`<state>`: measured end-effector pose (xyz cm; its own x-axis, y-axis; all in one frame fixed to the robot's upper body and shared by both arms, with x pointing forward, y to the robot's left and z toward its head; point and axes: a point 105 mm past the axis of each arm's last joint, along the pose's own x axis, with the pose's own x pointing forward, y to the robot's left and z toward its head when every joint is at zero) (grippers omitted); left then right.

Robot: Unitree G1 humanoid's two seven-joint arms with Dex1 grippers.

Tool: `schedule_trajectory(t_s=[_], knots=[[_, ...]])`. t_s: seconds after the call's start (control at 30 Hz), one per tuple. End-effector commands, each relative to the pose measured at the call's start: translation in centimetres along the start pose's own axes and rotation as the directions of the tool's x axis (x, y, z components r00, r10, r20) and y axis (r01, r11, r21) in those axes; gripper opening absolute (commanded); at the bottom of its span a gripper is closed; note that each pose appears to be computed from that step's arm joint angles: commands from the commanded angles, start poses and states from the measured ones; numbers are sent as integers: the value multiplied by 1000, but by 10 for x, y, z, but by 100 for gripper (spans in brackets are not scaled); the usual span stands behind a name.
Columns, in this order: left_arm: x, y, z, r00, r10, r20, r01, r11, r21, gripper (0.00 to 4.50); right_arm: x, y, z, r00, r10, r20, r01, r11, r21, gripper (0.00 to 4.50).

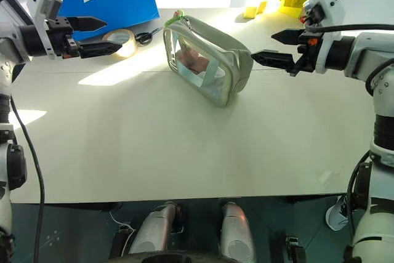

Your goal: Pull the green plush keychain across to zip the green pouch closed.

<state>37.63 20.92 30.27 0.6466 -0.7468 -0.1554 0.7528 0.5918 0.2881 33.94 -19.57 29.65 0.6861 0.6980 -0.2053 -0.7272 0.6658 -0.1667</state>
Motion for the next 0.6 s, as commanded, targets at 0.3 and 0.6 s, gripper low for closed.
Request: schedule_trajectory(t_s=[0.3, 0.6], knots=[[-7, 3, 23, 998, 31, 61, -35, 996, 80, 449, 5, 5, 7, 1000, -8, 21, 9, 998, -56, 450], [5, -24, 58, 990, -88, 106, 66, 978, 198, 449, 45, 14, 25, 997, 21, 76, -16, 998, -66, 450]])
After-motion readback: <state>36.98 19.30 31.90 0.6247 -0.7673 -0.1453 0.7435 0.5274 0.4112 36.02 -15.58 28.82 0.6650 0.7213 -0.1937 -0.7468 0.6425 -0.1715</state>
